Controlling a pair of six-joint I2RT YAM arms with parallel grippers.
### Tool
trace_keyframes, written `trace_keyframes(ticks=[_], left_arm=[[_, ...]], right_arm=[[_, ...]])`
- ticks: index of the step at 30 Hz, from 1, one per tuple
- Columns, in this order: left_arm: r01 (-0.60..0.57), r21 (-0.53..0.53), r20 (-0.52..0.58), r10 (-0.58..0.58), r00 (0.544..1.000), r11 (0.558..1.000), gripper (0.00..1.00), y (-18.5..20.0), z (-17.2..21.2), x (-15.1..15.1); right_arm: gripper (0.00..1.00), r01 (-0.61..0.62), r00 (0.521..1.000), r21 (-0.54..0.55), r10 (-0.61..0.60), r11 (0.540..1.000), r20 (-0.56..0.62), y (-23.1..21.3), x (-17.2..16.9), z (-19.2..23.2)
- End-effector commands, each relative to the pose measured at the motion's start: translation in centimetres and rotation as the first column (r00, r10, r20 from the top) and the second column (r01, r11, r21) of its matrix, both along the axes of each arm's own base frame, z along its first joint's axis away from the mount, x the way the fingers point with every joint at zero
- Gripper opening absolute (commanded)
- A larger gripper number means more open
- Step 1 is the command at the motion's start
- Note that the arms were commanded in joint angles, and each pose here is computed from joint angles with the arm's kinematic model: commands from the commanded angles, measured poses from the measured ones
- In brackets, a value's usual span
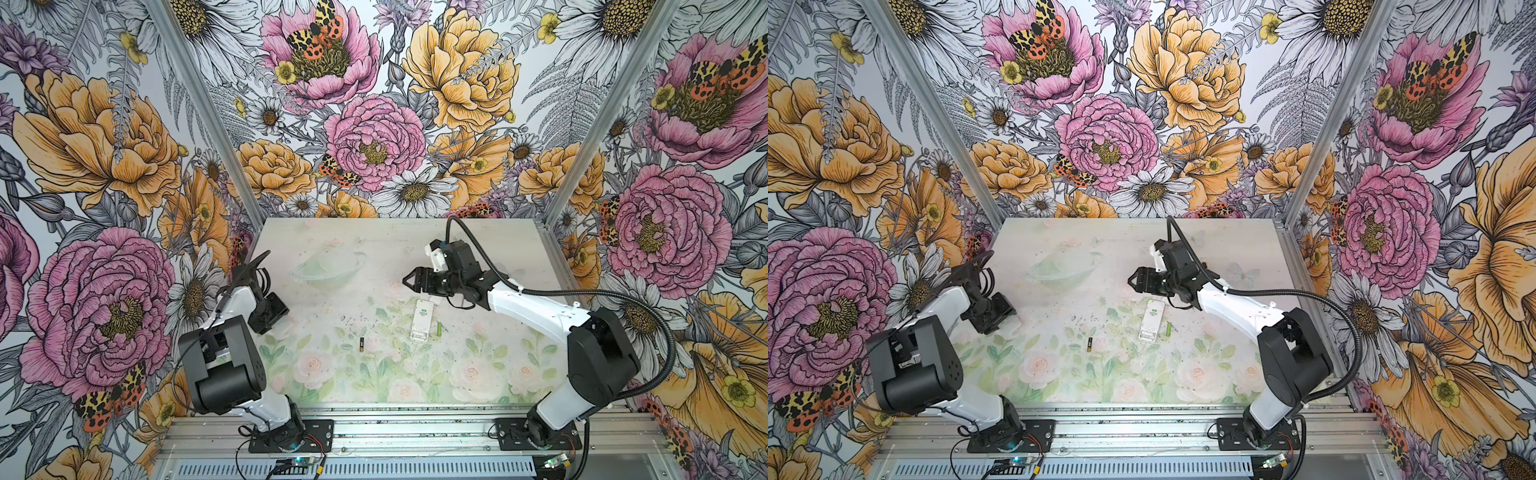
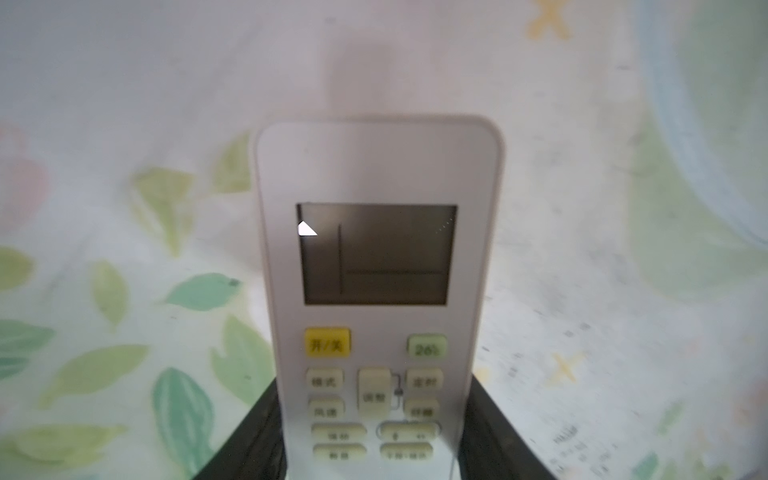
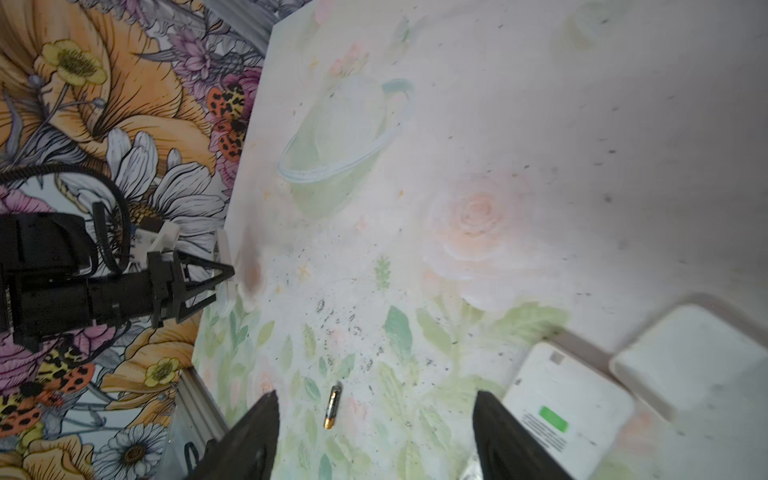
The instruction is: Unload the batteries from the remote control
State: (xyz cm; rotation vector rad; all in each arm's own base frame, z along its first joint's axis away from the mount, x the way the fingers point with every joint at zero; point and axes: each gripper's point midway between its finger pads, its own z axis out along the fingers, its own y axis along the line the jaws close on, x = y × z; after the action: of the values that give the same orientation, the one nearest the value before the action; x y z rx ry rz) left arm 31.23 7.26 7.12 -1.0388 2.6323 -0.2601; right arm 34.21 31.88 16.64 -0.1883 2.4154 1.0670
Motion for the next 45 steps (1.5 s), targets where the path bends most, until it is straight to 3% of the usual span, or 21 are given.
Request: trace_keyframes(ticks=[1, 5, 8, 19, 22, 30, 32, 34, 38, 42, 45], left_arm=[[-0.021, -0.152, 0.156, 0.045, 0.987, 0.988, 0.41, -5.0, 4.5, 2.8], [0.046, -0.24, 0.269, 0.02, 0.963, 0.97, 0.39, -11.6, 8.3, 4.9], [0.066, -0.292, 0.322, 0.034, 0.946, 0.954, 0.39, -15.2, 10.3, 5.7], [0.102, -0.402, 0.417, 0.083, 0.905, 0.91, 0.37, -21.4, 13.8, 5.5], [0.11, -0.419, 0.431, 0.091, 0.898, 0.901, 0.36, -22.3, 14.3, 5.1], [0.125, -0.492, 0.461, 0.136, 0.877, 0.861, 0.38, -24.1, 14.8, 4.1], [0.134, -0.506, 0.461, 0.136, 0.877, 0.852, 0.45, -24.8, 14.8, 3.7], [0.144, -0.53, 0.476, 0.152, 0.866, 0.835, 0.64, -25.3, 15.3, 3.7], [0.145, -0.564, 0.494, 0.192, 0.848, 0.813, 0.91, -25.3, 17.3, 4.4], [0.151, -0.558, 0.498, 0.184, 0.847, 0.816, 0.99, -24.7, 19.9, 5.0], [0.169, -0.572, 0.492, 0.171, 0.854, 0.803, 0.99, -25.1, 21.3, 5.1]], right_arm=[[0.75, -0.11, 0.989, 0.159, 0.093, 0.981, 0.111, 5.1, -0.9, 2.4], [0.75, -0.237, 0.965, 0.193, 0.208, 0.952, 0.158, 9.7, -2.3, 2.5], [0.74, -0.26, 0.955, 0.196, 0.221, 0.945, 0.198, 11.2, -2.4, 2.6], [0.7, -0.232, 0.951, 0.19, 0.181, 0.954, 0.251, 11.9, -0.4, 2.8], [0.63, -0.23, 0.952, 0.189, 0.18, 0.955, 0.249, 12.2, 0.0, 2.6], [0.19, -0.249, 0.928, 0.177, 0.182, 0.952, 0.327, 11.9, 0.4, 5.0], [0.07, -0.265, 0.914, 0.153, 0.198, 0.952, 0.354, 11.5, 0.0, 5.6], [0.0, -0.28, 0.899, 0.109, 0.221, 0.954, 0.379, 10.8, -0.6, 6.3], [0.0, -0.264, 0.852, -0.056, 0.26, 0.963, 0.454, 7.9, -1.7, 7.0], [0.0, -0.144, 0.776, -0.304, 0.298, 0.942, 0.556, 3.1, -1.7, 7.2], [0.0, -0.026, 0.696, -0.476, 0.358, 0.879, 0.622, -0.4, -1.1, 7.4]])
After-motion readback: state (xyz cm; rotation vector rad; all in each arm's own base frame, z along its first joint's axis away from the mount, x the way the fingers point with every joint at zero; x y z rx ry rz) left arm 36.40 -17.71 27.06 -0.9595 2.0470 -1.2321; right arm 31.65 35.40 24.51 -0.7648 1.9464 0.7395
